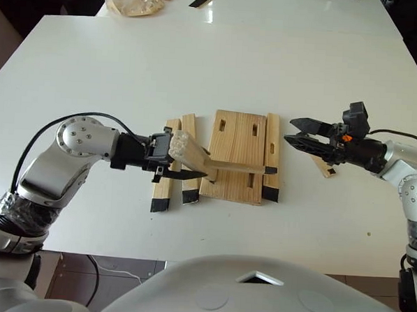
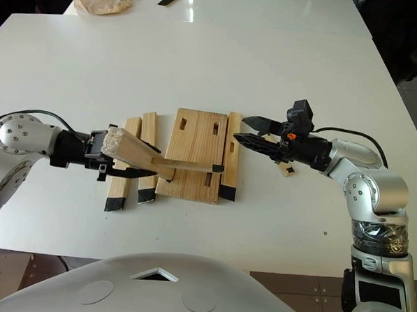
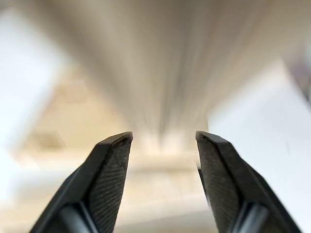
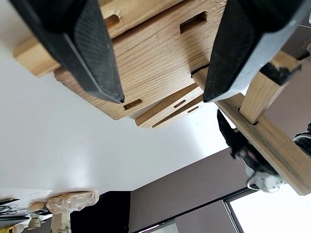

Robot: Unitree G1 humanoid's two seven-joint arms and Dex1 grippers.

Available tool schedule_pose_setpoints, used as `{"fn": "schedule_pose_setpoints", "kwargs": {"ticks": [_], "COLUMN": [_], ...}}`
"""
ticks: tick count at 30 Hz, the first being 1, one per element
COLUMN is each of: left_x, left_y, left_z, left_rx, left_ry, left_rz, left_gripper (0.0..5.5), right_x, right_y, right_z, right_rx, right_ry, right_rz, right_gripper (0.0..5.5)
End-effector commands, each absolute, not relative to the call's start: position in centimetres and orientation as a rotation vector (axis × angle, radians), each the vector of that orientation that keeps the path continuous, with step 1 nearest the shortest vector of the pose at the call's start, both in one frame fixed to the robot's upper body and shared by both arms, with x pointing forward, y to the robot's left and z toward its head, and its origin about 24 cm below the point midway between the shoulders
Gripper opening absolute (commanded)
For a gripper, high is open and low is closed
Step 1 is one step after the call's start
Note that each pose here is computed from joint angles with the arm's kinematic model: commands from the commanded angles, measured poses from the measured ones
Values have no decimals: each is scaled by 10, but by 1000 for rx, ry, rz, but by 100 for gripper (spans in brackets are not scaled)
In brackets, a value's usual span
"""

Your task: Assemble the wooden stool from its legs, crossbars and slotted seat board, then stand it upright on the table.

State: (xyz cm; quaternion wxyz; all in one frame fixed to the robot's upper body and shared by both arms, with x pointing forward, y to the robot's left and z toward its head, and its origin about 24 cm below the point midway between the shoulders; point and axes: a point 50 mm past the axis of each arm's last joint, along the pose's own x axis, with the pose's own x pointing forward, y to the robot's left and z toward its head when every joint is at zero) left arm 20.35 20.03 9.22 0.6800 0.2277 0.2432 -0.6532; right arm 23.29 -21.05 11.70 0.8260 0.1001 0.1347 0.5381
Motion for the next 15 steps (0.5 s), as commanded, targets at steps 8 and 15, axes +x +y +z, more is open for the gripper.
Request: {"fn": "schedule_pose_setpoints", "kwargs": {"ticks": [8, 15], "left_x": [187, 151], "left_y": [213, 196], "left_z": [101, 89], "left_rx": [452, 326], "left_ry": [540, 629], "left_rz": [-1174, -839], "left_gripper": [391, 391], "right_x": [229, 216], "right_y": [-214, -216], "right_z": [118, 113], "right_rx": [180, 188], "right_ry": [279, 292], "right_rz": [1121, 1078], "right_gripper": [298, 298]}}
